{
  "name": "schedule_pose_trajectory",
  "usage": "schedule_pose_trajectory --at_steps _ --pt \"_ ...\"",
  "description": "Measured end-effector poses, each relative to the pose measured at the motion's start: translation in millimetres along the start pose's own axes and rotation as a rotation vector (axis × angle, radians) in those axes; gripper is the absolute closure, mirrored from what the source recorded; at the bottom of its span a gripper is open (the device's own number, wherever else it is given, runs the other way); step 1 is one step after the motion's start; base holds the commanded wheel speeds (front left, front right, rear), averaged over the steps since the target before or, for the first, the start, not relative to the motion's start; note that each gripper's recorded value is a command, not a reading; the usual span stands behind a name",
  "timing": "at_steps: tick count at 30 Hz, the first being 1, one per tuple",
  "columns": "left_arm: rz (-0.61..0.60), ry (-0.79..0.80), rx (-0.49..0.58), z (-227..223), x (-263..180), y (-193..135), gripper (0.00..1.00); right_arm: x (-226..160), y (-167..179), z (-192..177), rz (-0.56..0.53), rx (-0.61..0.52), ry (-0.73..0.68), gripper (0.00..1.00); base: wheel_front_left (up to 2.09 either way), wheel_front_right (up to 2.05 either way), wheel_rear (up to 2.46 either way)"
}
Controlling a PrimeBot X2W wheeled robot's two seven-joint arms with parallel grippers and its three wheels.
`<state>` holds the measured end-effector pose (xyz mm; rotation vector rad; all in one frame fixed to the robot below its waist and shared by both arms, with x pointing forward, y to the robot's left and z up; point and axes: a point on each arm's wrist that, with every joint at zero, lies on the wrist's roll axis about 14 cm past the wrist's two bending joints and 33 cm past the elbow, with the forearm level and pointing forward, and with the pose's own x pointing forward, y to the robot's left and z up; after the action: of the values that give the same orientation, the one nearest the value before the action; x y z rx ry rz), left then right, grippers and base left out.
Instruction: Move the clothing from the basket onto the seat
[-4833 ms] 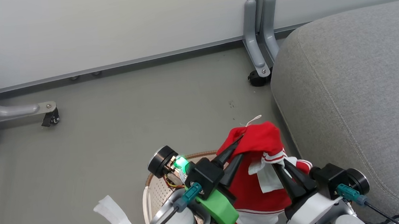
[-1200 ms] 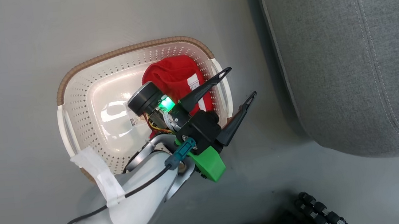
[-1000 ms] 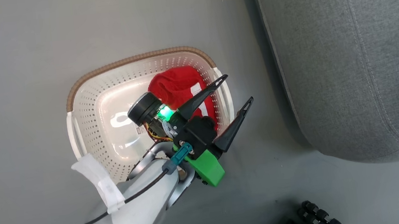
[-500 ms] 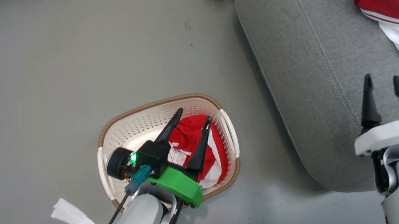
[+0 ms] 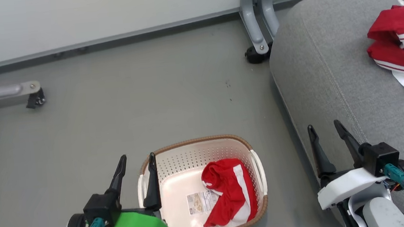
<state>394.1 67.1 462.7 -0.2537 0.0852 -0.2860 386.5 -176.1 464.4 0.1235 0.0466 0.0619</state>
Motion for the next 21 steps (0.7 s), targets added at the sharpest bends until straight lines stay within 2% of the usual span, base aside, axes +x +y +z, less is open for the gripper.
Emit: schedule_pose_trajectory --at_steps 5,10,21 --pt "0.126 -0.117 0.058 38 -27 29 0.0 -8 37 21 0.108 0.001 -0.067 0.0 0.0 0.0 0.0" --pt "0.165 -0.168 0.057 52 -53 31 0.0 -18 55 34 0.166 -0.001 -0.109 0.0 0.0 0.0 0.0" --pt "0.185 -0.248 0.133 75 -74 22 0.0 -38 52 64 0.153 -0.032 -0.21 0.0 0.0 0.0 0.0"
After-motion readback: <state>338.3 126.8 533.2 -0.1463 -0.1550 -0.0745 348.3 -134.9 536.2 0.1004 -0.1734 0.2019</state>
